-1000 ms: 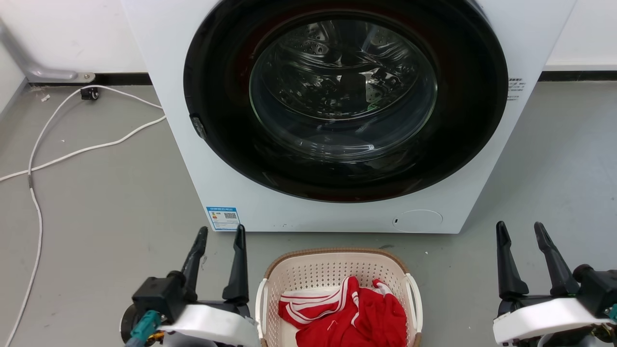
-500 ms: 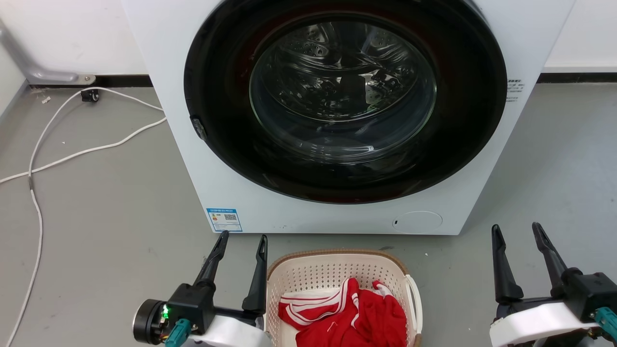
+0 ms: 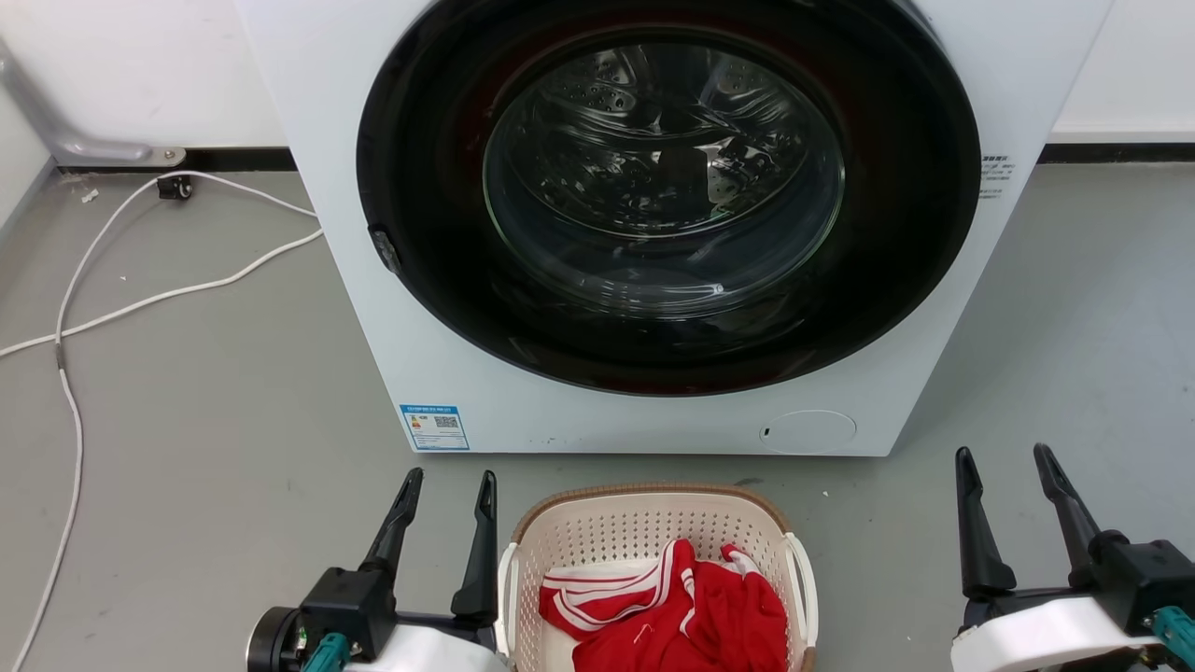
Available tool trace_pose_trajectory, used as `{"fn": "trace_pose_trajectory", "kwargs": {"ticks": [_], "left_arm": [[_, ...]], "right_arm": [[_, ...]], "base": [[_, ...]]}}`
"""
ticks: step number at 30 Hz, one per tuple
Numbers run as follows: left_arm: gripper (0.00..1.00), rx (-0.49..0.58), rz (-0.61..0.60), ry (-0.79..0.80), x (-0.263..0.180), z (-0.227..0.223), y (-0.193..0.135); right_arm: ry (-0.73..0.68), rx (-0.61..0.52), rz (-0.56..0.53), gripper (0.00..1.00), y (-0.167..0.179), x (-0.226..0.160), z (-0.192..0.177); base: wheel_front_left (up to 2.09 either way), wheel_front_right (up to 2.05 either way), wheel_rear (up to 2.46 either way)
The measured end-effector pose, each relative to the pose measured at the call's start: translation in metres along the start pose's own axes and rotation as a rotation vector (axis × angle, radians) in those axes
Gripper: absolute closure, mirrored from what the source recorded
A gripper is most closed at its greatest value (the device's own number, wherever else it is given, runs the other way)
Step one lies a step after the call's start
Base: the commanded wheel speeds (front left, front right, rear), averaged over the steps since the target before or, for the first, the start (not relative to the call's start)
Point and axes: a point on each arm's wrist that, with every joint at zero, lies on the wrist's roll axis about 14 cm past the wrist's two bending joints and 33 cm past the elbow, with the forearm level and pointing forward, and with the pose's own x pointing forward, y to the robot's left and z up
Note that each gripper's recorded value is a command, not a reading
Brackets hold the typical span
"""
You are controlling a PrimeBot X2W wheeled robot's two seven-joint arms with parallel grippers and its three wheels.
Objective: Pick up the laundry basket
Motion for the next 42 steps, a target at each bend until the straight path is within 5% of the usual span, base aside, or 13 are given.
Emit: {"fn": "trace_pose_trajectory", "kwargs": {"ticks": [42], "left_arm": [[0.0,0.033,0.022,0.124,0.011,-0.045,0.007]], "right_arm": [[0.069,-0.037,0.017,0.0,0.002,0.019,-0.026]], "base": [[0.0,0.0,0.0]]}}
